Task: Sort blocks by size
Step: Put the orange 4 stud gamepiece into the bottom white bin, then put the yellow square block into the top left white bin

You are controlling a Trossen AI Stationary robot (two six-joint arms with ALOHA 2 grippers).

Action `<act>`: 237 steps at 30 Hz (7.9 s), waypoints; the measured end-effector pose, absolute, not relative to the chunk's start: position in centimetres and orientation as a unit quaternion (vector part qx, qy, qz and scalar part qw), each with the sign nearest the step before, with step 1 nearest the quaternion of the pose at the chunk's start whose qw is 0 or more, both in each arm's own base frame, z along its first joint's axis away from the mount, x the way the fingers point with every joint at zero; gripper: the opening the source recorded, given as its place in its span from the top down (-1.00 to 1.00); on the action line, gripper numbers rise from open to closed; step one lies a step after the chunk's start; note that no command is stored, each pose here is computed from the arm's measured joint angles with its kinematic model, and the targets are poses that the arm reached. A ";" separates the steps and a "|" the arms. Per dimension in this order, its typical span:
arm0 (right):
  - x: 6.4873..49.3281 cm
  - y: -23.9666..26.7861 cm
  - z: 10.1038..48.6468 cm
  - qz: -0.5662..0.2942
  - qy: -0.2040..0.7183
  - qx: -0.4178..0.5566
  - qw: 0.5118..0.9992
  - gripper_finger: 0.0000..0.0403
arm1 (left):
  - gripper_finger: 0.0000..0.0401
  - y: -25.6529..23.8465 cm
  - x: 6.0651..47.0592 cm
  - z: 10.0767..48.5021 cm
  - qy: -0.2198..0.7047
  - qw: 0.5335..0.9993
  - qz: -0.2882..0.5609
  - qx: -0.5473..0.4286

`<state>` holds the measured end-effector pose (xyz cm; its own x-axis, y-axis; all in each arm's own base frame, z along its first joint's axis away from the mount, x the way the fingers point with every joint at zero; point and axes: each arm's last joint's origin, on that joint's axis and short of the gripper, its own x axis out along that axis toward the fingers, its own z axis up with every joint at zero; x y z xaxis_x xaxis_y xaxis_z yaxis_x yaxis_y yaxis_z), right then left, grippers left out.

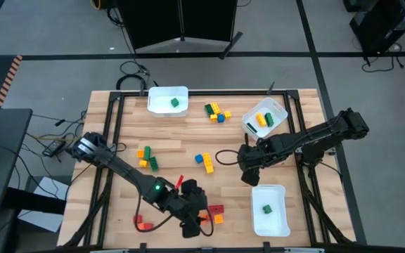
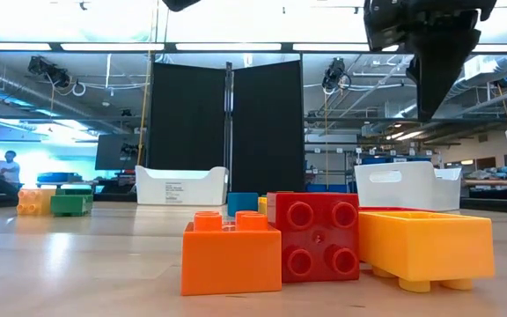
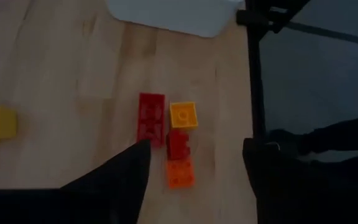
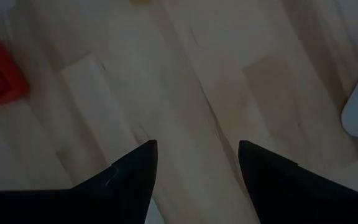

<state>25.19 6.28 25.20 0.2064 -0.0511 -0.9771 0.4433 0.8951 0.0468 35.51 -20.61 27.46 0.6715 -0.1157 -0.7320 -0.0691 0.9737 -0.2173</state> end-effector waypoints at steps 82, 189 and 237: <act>25.3 6.7 25.2 -0.100 0.613 0.092 0.779 -0.14 | -0.31 -25.2 38.6 13.9 0.527 0.838 0.098 -0.103; 15.1 -0.3 32.6 -0.202 0.541 0.181 0.796 -0.14 | -0.80 -13.2 43.1 25.9 0.228 0.969 0.088 -0.040; 38.4 -16.0 26.0 -0.268 0.558 0.200 0.759 -0.14 | -0.80 -1.5 8.7 22.6 0.223 0.959 0.138 -0.106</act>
